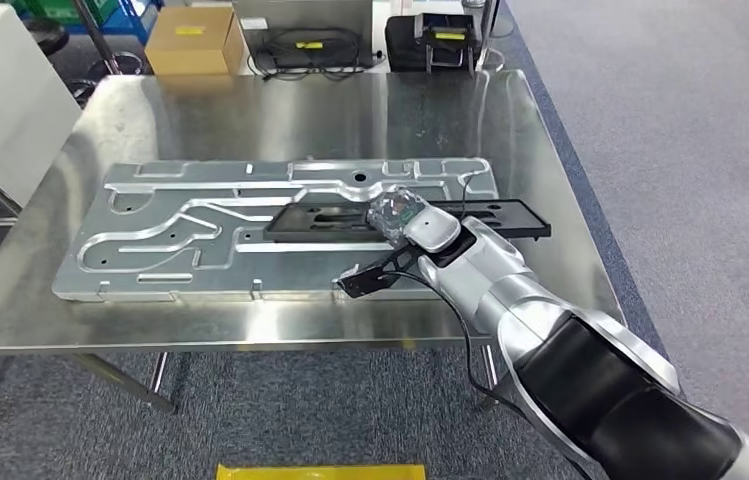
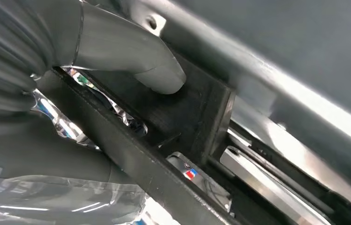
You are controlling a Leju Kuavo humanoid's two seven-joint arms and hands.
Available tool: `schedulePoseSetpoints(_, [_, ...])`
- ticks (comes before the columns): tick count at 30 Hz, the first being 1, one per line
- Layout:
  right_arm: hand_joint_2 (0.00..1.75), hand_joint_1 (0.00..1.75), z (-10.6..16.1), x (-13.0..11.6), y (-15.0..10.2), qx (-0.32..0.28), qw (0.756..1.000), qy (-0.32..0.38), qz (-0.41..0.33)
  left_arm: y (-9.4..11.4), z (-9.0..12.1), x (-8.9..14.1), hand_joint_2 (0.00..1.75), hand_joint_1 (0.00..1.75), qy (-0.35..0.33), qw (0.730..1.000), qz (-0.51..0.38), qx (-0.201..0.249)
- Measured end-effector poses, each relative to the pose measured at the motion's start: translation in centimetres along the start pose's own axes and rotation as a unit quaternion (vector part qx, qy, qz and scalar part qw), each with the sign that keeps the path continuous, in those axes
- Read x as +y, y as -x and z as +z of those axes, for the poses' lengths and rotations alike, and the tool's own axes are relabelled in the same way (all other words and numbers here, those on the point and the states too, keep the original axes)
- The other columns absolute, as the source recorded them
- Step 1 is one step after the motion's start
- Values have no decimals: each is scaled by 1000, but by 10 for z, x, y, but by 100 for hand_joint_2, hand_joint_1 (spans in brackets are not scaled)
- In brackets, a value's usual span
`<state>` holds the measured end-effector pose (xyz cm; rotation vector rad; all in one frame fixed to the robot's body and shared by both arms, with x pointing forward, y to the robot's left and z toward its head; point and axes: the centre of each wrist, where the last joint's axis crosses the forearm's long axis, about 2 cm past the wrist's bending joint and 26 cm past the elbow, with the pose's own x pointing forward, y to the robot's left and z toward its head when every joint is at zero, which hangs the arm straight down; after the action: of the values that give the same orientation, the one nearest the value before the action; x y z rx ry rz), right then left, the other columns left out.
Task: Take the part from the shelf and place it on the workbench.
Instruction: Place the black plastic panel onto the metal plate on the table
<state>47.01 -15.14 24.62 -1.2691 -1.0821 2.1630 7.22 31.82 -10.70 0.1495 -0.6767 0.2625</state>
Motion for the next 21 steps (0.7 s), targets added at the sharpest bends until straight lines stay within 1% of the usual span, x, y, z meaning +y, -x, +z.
schedulePoseSetpoints(2, [0,0,0,2,-1,0,1000,0,0,0,0,0,175,0,1,1000,-1,-2])
schedulePoseSetpoints(8, [0,0,1,13,-9,-6,1000,11,-20,-6,-3,-3,175,0,-1,1000,-5,-10])
schedulePoseSetpoints(12, [0,0,1,18,-12,-9,998,33,-44,-7,-4,-4,0,0,-4,1000,-9,-14])
schedulePoseSetpoints(15, [0,0,1,17,-12,-19,995,57,-75,-10,-5,-4,0,0,-5,1000,-11,-17])
schedulePoseSetpoints(17, [0,0,1,13,-13,-36,986,98,-126,-10,-5,-5,0,0,-5,1000,-14,-16])
schedulePoseSetpoints(19, [0,0,1,5,-13,-59,967,161,-189,-11,-6,-5,0,0,-3,1000,-16,-14])
schedulePoseSetpoints(21, [0,0,0,-9,-13,-81,939,230,-241,-11,-6,-6,0,0,-2,1000,-17,-13])
